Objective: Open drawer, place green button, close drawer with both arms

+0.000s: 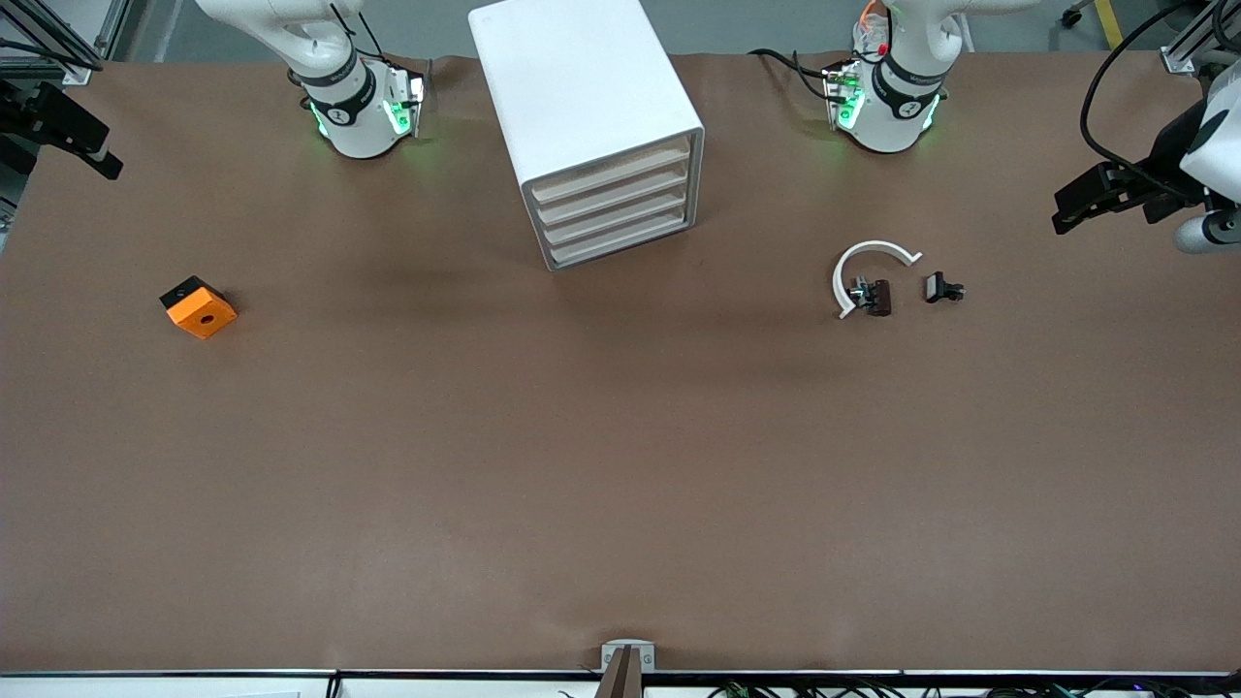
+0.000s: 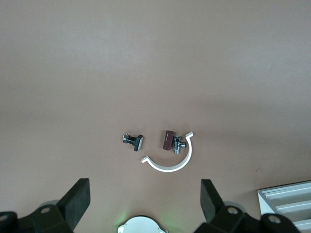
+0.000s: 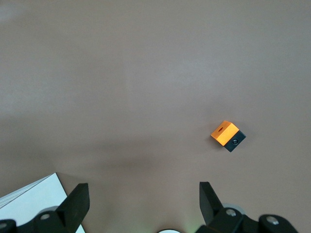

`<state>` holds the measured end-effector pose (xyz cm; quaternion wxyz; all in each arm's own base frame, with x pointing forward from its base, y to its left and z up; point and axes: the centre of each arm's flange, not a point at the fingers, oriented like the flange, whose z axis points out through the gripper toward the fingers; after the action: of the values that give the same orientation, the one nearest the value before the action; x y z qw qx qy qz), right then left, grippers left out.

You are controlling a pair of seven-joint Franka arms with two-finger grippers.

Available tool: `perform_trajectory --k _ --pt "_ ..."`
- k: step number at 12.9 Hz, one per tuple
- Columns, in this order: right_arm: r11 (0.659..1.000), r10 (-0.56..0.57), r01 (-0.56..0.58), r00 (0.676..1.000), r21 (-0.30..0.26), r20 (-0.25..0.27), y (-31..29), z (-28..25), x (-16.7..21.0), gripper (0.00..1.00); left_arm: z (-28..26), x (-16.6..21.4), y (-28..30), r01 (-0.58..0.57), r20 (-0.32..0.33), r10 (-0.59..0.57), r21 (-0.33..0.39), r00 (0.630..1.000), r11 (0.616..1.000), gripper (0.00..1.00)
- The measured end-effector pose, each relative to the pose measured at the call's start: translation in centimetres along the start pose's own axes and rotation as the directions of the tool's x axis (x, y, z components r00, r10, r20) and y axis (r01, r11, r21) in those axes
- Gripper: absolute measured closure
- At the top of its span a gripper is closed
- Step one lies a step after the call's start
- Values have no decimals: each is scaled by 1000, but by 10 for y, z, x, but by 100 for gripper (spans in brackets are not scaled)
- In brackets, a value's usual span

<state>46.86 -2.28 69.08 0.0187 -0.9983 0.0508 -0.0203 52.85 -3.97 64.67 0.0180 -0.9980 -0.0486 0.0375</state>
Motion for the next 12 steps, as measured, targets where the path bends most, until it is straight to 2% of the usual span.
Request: perform_trajectory --k 5,12 --pt "1000 0 0 1000 0 -1 0 0 0 0 7 -18 15 -25 -17 25 6 1000 1000 0" --pt "1000 0 0 1000 0 -2 0 0 0 0 10 -18 15 -22 -17 22 7 1000 1000 0"
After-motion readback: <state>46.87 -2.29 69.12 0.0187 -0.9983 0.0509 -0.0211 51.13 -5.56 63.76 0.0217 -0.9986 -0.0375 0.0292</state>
